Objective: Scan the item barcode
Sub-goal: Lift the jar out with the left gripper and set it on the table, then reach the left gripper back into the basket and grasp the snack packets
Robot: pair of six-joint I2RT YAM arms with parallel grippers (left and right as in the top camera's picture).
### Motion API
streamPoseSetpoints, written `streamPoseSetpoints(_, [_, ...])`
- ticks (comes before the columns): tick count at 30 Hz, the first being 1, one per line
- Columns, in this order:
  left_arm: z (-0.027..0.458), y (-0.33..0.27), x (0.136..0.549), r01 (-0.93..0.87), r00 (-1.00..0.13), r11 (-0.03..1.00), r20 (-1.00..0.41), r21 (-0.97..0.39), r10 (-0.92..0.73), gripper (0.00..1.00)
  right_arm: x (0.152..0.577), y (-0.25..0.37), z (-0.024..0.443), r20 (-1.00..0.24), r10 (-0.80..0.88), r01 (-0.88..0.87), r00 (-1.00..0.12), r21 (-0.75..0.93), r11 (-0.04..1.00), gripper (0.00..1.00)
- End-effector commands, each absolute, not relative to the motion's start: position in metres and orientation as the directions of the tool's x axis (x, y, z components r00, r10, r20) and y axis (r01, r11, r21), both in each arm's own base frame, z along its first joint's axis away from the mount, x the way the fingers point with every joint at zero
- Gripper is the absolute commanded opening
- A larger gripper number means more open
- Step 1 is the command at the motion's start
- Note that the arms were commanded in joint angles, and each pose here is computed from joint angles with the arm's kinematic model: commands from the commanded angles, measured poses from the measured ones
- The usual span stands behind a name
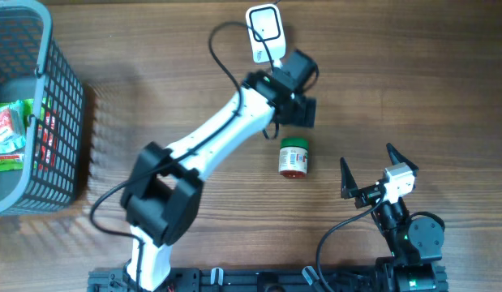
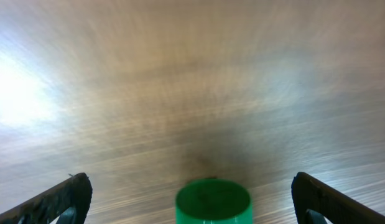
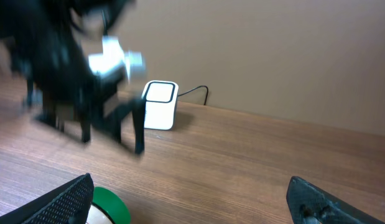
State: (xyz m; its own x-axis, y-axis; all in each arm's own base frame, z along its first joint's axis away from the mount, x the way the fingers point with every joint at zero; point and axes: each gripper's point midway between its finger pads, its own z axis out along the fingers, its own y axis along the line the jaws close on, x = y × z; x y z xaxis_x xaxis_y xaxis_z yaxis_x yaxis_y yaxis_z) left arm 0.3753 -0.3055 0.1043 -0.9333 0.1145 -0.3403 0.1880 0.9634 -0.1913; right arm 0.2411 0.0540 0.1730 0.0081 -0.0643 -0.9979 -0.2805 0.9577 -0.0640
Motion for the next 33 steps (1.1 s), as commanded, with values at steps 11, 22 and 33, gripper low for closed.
streamPoseSetpoints(11, [0.396,0.066,0.416,-0.452,-0.528,0.888,-0.828,0.084,-0.191,1.0,0.241,0.054,0.174,-0.997,-0.07,-0.28,0.016,-0.071,0.957,1.0])
streamPoseSetpoints(22, [0.402,0.281,0.304,-0.819,-0.403,0.559,-0.82,0.125,-0.406,1.0,0.241,0.054,0.174,-0.997,-0.069,-0.28,0.016,-0.071,0.957,1.0])
streamPoseSetpoints(33, [0.249,0.314,0.311,-0.605,-0.748,0.765,-0.485,0.22,-0.453,1.0,0.241,0.054,0.174,-0.997,-0.069,-0.28,0.016,-0.071,0.958,1.0])
